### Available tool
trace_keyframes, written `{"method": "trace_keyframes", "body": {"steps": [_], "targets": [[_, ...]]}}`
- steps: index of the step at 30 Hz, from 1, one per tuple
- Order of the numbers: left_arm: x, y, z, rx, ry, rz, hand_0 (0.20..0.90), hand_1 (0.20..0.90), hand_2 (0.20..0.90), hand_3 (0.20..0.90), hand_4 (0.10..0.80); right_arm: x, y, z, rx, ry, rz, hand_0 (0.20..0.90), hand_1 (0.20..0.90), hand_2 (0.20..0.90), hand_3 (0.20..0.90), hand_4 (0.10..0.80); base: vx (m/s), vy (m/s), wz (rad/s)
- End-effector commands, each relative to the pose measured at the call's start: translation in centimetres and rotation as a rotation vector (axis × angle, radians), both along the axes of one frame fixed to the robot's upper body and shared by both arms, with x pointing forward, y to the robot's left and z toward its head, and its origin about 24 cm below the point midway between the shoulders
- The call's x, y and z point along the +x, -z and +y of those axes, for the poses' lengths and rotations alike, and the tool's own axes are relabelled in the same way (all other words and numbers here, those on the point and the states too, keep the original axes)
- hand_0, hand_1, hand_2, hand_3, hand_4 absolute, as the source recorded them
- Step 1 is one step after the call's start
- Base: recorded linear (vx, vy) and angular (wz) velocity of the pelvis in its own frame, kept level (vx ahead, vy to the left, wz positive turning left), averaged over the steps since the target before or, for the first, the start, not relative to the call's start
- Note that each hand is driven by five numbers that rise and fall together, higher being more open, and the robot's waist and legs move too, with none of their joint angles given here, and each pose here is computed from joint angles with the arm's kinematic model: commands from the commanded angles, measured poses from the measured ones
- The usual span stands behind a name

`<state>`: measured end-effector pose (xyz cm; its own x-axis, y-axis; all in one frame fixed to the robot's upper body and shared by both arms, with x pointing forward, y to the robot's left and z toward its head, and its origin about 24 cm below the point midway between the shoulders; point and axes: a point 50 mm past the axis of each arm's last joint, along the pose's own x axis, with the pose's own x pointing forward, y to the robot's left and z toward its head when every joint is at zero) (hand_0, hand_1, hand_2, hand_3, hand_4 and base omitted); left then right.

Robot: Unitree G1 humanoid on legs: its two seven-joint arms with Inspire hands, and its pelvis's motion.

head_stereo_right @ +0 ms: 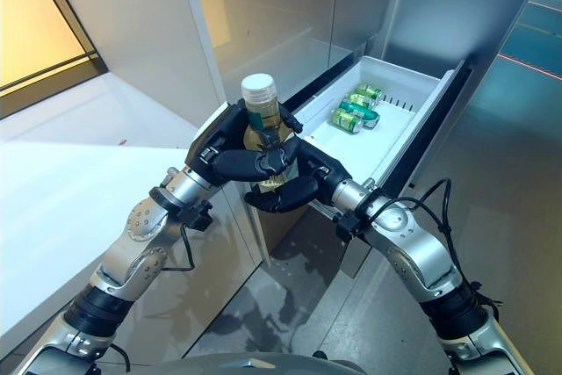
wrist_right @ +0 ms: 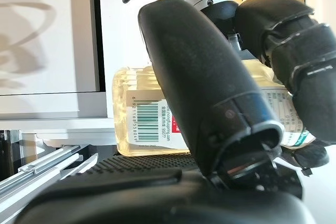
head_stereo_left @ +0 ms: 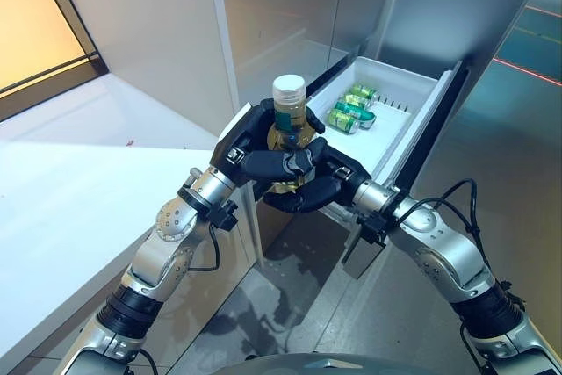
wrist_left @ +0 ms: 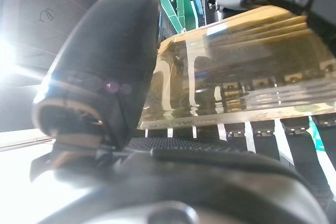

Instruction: Put drinks into fridge and close the fridge

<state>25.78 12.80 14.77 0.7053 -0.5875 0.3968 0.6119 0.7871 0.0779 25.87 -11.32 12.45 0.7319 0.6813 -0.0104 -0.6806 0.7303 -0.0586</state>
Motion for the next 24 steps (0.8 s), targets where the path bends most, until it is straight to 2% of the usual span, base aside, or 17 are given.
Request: {"method": "trace_keyframes", "body": {"steps": [1,11,12,13,16,21,24], "targets": [[-1.9,-8.1,-3.1,-0.144,0.184,-0.444,0.3,0.3,0.3,0.2,0.1,0.8,-6.5,2.4,0.197,-0.06,-0.27,0.3,0.3,0.3,0.2,0.1,0.0,0.0,0.0],[-0.9,-6.9,-2.9,-0.055,0.079,-0.403,0.3,0.3,0.3,0.2,0.1,1.4,-8.0,1.4,0.194,0.023,-0.351,0.3,0.3,0.3,0.2,0.1,0.0,0.0,0.0],[-0.7,-6.8,-2.7,-0.05,0.059,-0.401,0.509,0.509,0.509,0.444,0.344,1.5,-8.1,1.2,0.193,0.039,-0.36,0.3,0.3,0.3,0.2,0.1,0.0,0.0,0.0],[-0.6,-6.8,-2.3,-0.039,0.017,-0.411,0.9,0.9,0.9,0.9,0.8,1.7,-8.3,0.7,0.19,0.073,-0.375,0.3,0.3,0.3,0.2,0.1,0.0,0.0,0.0],[-0.5,-6.9,-1.8,-0.06,-0.018,-0.425,0.9,0.9,0.9,0.9,0.8,2.1,-8.5,0.0,0.183,0.134,-0.405,0.3,0.3,0.3,0.2,0.1,0.0,0.0,0.0],[-1.3,-8.3,-0.1,-0.231,-0.116,-0.521,0.9,0.9,0.9,0.9,0.8,3.0,-9.7,-2.8,0.046,0.424,-0.617,0.3,0.3,0.3,0.2,0.1,0.005,-0.004,0.01],[-1.2,-8.0,0.1,-0.221,-0.091,-0.445,0.9,0.9,0.9,0.9,0.8,3.3,-10.7,-5.1,-0.037,0.607,-0.724,0.3,0.3,0.3,0.2,0.1,0.012,-0.019,0.05]]}}
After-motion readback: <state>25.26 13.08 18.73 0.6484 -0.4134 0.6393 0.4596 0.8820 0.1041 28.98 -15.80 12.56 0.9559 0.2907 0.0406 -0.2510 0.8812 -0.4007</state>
